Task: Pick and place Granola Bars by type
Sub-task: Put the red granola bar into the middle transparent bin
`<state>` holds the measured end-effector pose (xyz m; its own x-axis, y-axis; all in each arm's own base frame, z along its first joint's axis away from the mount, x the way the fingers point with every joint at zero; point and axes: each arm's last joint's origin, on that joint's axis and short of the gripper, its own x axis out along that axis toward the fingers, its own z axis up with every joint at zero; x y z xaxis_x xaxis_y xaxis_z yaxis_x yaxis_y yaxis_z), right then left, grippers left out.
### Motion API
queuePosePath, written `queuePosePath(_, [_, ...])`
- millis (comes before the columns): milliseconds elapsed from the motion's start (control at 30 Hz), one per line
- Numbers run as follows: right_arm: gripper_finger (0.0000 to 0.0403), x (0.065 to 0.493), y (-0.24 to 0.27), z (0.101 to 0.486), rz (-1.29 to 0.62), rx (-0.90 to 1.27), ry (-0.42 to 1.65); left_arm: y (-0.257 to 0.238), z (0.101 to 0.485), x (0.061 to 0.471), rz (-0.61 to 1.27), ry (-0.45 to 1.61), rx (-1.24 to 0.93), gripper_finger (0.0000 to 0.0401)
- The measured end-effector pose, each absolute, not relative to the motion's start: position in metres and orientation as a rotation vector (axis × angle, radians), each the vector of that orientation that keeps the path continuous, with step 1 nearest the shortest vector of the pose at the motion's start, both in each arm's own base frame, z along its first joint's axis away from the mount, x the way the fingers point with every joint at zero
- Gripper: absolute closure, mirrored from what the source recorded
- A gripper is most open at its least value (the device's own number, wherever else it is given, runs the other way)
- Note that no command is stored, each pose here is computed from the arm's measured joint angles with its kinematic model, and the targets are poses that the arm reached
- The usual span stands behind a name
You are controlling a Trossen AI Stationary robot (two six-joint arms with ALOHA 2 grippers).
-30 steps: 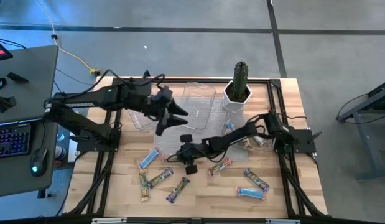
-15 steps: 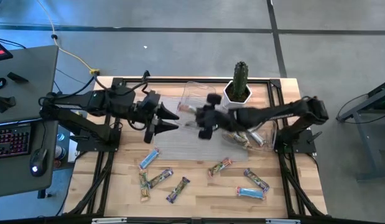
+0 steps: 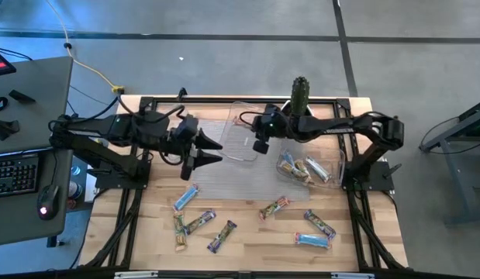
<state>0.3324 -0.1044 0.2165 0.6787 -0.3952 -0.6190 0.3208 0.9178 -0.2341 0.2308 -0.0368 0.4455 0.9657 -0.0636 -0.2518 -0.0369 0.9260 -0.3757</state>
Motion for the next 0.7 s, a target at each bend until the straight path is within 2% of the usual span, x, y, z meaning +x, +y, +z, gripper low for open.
queuePosePath(367, [0.0300, 0.331, -0.106, 0.183, -0.400, -0.111, 0.780, -0.035, 0.439, 0.229, 0.051, 0.319, -0.359, 0.0215])
queuePosePath(700, [0.0284, 0.341, -0.109, 0.174, -0.371, -0.189, 0.743, -0.035, 0.437, 0.228, 0.060, 0.345, -0.352, 0.0215])
